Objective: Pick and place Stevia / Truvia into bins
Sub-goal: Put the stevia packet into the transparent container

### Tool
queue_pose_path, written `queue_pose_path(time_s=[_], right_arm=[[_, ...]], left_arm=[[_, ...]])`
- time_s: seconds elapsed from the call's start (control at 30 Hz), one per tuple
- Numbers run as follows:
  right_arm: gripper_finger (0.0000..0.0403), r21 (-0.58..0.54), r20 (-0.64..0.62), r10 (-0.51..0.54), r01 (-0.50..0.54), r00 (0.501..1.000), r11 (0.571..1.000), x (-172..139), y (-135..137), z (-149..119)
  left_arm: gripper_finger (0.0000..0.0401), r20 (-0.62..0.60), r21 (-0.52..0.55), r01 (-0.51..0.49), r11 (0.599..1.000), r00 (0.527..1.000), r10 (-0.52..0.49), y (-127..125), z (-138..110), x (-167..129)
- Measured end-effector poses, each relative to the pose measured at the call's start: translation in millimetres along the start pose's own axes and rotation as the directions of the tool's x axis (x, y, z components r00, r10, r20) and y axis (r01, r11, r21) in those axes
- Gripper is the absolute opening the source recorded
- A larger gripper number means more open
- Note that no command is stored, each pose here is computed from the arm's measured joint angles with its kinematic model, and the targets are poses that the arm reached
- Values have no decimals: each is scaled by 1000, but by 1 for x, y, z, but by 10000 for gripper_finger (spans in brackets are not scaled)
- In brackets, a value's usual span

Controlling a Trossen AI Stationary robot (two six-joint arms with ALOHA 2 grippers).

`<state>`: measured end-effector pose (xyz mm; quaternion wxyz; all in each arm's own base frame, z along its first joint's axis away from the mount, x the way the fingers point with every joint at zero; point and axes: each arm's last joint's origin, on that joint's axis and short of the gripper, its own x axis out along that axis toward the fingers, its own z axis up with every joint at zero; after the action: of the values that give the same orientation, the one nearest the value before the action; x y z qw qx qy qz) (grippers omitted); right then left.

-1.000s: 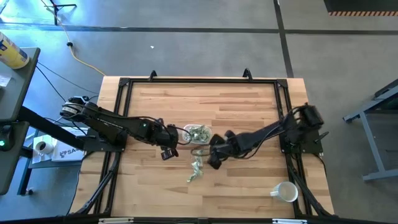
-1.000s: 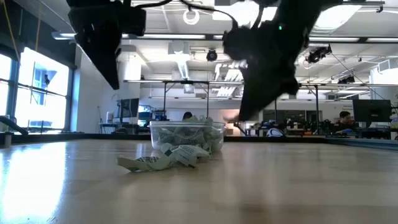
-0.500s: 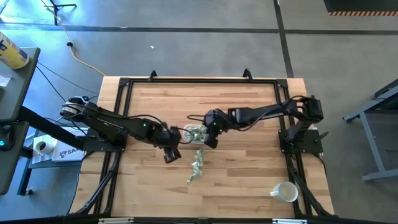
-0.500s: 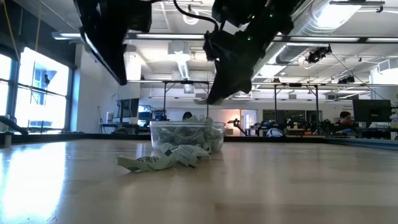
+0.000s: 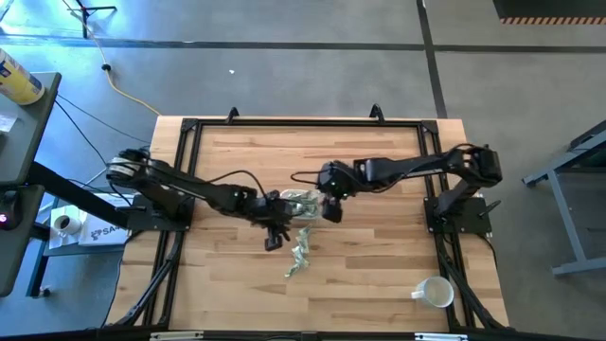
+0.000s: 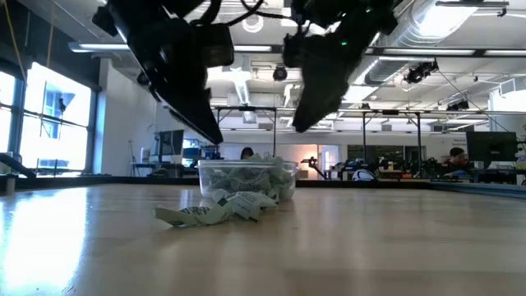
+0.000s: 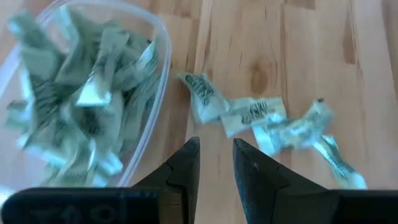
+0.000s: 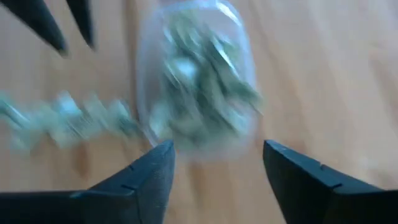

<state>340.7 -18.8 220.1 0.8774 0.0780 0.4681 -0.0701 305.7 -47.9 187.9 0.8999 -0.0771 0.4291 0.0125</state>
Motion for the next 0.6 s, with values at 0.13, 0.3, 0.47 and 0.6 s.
queue_pose_path(time_s=[0.13,0.3,0.47,0.6], right_arm=[[257,-67,-93,-132,126,987,990,-22,4,-21],[261,38,-82,-246,249,966,968,-42,1,-53],[261,186,-88,-292,304,952,935,-48,-9,-89],[261,266,-82,-291,303,953,915,-49,-13,-109]], left_arm=[[131,-28,-148,3,989,1000,-7,2,6,24],[169,-26,-274,-57,960,998,52,-3,20,39],[225,-68,-342,-103,934,994,85,-6,31,49],[248,-100,-344,-108,933,992,78,-8,34,58]])
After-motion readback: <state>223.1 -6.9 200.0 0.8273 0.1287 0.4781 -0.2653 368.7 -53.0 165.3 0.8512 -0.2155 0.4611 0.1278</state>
